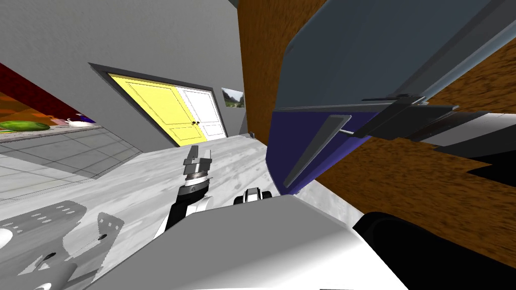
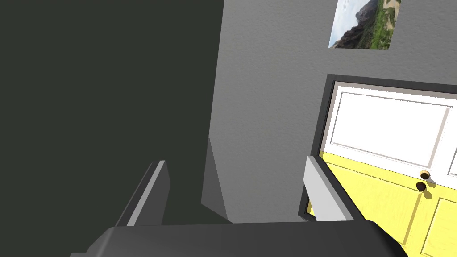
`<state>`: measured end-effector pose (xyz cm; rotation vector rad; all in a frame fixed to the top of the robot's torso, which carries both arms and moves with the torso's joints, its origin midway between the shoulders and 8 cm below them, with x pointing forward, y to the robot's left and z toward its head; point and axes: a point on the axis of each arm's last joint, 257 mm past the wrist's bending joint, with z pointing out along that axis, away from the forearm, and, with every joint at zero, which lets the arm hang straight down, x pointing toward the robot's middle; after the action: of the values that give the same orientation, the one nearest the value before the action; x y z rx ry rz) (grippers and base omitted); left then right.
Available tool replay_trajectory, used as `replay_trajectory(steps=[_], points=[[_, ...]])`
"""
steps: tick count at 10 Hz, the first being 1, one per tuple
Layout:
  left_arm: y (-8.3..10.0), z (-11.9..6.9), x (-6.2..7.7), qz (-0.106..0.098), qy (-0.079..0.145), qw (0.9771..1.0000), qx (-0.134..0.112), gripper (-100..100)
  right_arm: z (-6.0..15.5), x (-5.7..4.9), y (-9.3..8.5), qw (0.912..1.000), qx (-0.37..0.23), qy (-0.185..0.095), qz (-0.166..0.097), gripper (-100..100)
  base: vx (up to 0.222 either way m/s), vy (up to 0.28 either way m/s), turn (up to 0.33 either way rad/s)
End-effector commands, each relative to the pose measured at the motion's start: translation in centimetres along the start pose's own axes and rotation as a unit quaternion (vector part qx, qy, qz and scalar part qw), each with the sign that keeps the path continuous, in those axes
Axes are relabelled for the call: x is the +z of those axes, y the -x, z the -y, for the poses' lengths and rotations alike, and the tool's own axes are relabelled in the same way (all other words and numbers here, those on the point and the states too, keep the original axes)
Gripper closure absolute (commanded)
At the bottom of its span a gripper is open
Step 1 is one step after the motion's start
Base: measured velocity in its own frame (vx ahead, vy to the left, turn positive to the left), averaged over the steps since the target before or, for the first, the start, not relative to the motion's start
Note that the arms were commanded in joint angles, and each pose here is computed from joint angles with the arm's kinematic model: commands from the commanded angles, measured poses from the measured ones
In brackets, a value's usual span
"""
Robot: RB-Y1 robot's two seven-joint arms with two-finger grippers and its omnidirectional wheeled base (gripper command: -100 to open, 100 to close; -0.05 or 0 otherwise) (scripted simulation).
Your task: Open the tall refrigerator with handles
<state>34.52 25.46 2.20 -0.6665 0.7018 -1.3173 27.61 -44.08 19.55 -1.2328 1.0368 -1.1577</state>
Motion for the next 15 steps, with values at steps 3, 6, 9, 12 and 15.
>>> replay_trajectory(steps=[3,6,9,12,15], points=[[0.0,0.0,0.0,0.0,0.0,1.0,0.0,0,-0.2,-0.1,-1.6,0.9997,0.002,-0.001,-0.024,100,-0.005,0.018,-0.029],[0.0,0.0,0.0,0.0,0.0,1.0,0.0,0,-0.1,-0.8,-5.6,0.9968,0.006,-0.001,-0.079,100,-0.03,0.259,0.157],[0.0,0.0,0.0,0.0,0.0,1.0,0.0,0,-0.2,-1.3,-7.6,0.9941,0.007,0.002,-0.109,100,-0.025,0.204,0.101],[0.0,0.0,0.0,0.0,0.0,1.0,0.0,0,-0.3,-2.4,-11.3,0.9871,0.003,0.007,-0.16,100,-0.009,0.177,0.138],[0.0,0.0,0.0,0.0,0.0,1.0,0.0,0,0.0,-3.2,-13.1,0.9823,-0.002,0.002,-0.187,100,0.002,0.177,0.108]])
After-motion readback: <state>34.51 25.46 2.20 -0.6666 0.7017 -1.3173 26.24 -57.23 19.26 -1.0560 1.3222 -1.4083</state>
